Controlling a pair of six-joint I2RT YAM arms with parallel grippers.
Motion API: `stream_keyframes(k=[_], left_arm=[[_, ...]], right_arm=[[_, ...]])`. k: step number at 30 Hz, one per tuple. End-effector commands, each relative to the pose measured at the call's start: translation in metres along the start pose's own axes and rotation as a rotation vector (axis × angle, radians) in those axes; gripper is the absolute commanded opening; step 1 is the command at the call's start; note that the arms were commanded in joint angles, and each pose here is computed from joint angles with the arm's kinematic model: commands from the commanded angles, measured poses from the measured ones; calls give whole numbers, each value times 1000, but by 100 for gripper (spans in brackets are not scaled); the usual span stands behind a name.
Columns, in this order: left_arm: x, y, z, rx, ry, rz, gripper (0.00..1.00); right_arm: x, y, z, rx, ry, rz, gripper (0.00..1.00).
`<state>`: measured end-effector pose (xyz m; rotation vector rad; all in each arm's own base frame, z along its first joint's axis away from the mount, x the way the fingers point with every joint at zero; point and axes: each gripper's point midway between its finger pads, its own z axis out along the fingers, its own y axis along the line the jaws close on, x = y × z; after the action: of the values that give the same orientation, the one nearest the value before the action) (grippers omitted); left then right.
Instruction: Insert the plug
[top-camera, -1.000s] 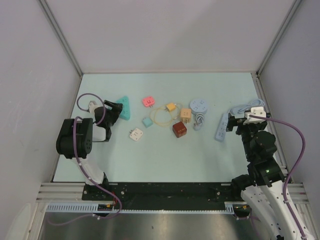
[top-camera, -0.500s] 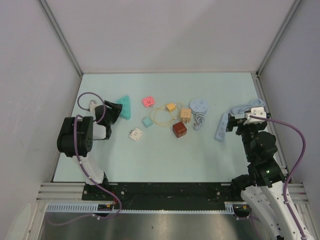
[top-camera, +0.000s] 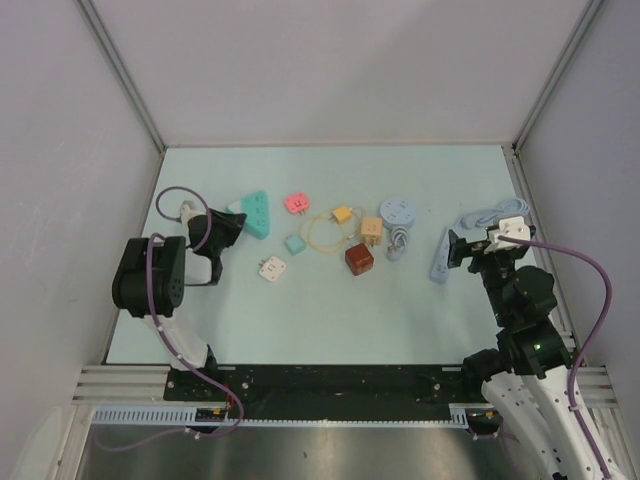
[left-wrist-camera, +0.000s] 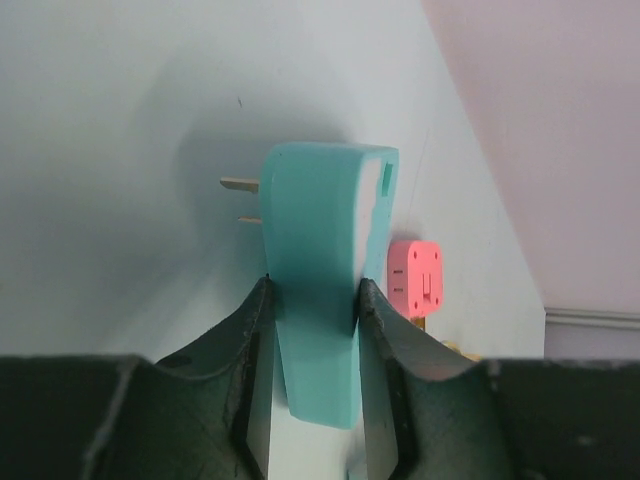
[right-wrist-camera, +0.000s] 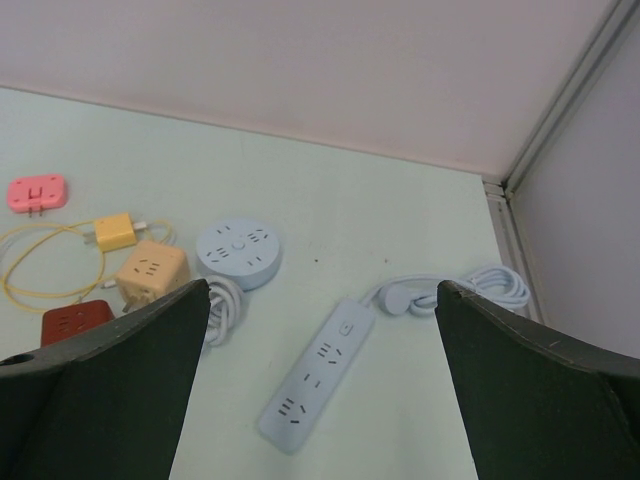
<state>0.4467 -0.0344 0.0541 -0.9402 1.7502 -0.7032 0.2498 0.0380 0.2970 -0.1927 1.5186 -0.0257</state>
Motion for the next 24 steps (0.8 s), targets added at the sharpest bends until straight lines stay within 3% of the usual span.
stream_keyframes(k=[1, 8, 17, 24], left_arm=[[2, -17, -21, 94, 23, 69, 15], [1, -23, -52, 126, 12, 105, 0], [-21, 12, -104, -15, -62, 145, 0], [15, 56, -156, -168, 57, 169, 1]], right_arm=[[-7, 15, -2, -83, -26, 25, 100], [-8, 47, -3, -253, -15, 61, 100], [-6, 76, -9, -398, 5, 109, 100], [-2, 92, -13, -477, 28, 134, 100]])
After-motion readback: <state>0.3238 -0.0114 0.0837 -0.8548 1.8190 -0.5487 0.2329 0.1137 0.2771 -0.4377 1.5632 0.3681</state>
